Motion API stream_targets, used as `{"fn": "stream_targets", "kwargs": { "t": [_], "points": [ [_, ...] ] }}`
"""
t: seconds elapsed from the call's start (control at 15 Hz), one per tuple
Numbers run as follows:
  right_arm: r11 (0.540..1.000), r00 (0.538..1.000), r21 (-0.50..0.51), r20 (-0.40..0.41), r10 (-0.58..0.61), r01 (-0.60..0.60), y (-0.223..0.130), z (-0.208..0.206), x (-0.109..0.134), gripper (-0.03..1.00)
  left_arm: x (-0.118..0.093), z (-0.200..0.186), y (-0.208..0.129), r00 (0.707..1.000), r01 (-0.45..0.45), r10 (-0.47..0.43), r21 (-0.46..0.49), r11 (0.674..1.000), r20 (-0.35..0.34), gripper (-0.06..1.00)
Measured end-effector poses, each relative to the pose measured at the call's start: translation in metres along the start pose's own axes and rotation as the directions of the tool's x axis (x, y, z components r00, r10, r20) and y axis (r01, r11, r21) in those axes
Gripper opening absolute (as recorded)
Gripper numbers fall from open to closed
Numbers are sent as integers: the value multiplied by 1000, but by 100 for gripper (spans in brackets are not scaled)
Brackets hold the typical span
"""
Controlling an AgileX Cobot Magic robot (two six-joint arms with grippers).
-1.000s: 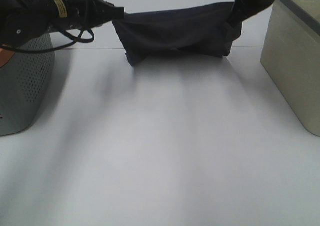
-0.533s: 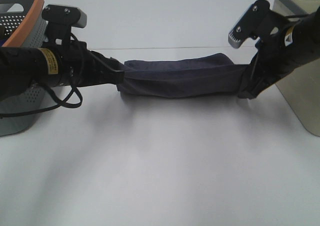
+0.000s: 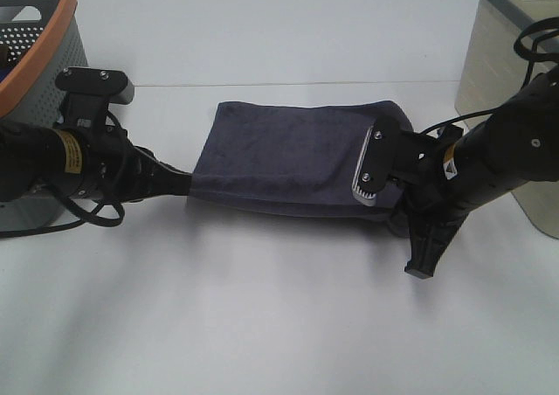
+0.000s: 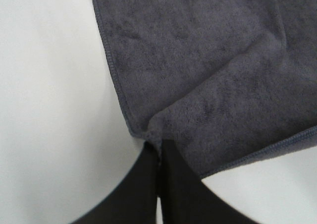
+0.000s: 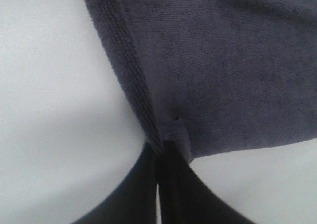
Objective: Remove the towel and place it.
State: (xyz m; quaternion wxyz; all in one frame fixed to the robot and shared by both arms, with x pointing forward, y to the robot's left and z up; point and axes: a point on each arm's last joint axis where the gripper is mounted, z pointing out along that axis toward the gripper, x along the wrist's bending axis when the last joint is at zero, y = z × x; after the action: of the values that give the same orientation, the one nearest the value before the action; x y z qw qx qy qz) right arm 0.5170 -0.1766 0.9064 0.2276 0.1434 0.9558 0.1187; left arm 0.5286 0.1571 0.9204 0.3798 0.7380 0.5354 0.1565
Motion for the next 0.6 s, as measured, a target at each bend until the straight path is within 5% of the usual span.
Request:
{"fn": "stream_targets", "kwargs": {
  "t": [0.13,0.2,0.33,0.4,0.47,0.6],
  "points": [
    [1000,1000,7,-15,7,-7,-1,5,3,5,0,0,-1,1000,5,-5,8,1000,-5,1],
    [999,1000,32,-28,11,-10,-4,5,3,17,3,0,-3,1000,9,-9,34,999,-24,8],
    [998,999,60,-45,15,-12,-8,6,5,52,7,-1,-6,999,23,-21,57,998,-45,40],
    [998,999,62,-46,15,-12,-8,6,5,63,7,-1,-6,999,23,-21,56,998,-44,61],
    [998,999,63,-45,16,-13,-8,6,4,67,7,-1,-6,999,23,-21,58,998,-45,77],
    [999,1000,47,-25,20,-19,-6,-3,1,70,7,-2,-5,998,26,-23,62,998,-51,92]
  ]
}}
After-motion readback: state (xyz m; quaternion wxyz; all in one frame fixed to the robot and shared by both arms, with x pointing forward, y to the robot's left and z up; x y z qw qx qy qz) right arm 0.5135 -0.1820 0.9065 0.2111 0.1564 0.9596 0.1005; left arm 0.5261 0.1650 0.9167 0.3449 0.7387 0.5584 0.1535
